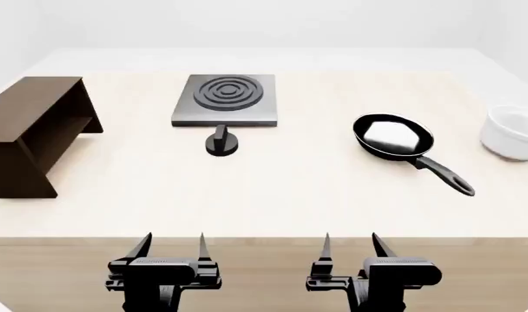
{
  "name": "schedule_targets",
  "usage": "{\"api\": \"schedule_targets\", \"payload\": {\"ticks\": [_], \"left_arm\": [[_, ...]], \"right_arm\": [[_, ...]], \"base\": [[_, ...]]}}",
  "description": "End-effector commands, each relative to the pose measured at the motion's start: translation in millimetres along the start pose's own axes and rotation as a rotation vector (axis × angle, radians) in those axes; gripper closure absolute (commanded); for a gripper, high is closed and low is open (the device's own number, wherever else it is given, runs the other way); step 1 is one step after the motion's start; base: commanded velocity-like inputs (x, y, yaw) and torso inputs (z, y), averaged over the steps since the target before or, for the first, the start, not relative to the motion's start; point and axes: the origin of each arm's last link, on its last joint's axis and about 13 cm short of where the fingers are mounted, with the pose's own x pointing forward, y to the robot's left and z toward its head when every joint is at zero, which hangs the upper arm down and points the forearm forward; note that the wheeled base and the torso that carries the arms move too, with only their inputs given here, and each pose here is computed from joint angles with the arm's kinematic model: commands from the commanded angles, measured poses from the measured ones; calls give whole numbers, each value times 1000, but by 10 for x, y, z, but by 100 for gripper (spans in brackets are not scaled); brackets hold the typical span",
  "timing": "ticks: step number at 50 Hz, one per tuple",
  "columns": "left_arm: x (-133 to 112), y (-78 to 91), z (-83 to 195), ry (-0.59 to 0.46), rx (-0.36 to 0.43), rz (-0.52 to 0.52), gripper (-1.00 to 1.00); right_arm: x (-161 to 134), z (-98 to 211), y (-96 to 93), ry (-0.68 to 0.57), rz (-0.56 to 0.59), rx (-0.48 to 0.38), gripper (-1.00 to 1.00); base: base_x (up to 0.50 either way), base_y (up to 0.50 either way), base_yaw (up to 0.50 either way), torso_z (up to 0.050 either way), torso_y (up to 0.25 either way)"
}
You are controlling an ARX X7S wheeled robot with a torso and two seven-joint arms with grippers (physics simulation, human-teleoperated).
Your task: Turn on the stove and put the frying pan on it.
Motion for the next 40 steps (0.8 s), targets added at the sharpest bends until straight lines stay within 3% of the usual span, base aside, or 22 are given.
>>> {"api": "schedule_targets", "payload": {"ticks": [1, 17, 18, 19, 30, 40], "left_arm": [[-6, -4, -5, 0, 5, -3, -100], [-17, -3, -3, 6, 12, 6, -100], [114, 232, 611, -140, -162, 13, -100], [-21, -7, 1, 3, 10, 2, -100], [-68, -2, -37, -3, 40, 16, -100], [-37, -18, -131, 78, 87, 70, -100]], "right_arm": [[1, -10, 4, 7, -5, -9, -100], [-17, -15, 10, 13, -16, -37, -100], [-67, 660, -149, -91, -86, -29, -100], [-21, -14, 12, 10, -12, -39, -100], [-25, -156, 23, 45, -22, -49, -100], [-10, -269, 29, 79, -33, -52, -100]], "base": [[0, 0, 0, 0, 0], [0, 0, 0, 0, 0], [0, 0, 0, 0, 0], [0, 0, 0, 0, 0], [0, 0, 0, 0, 0], [0, 0, 0, 0, 0]]}}
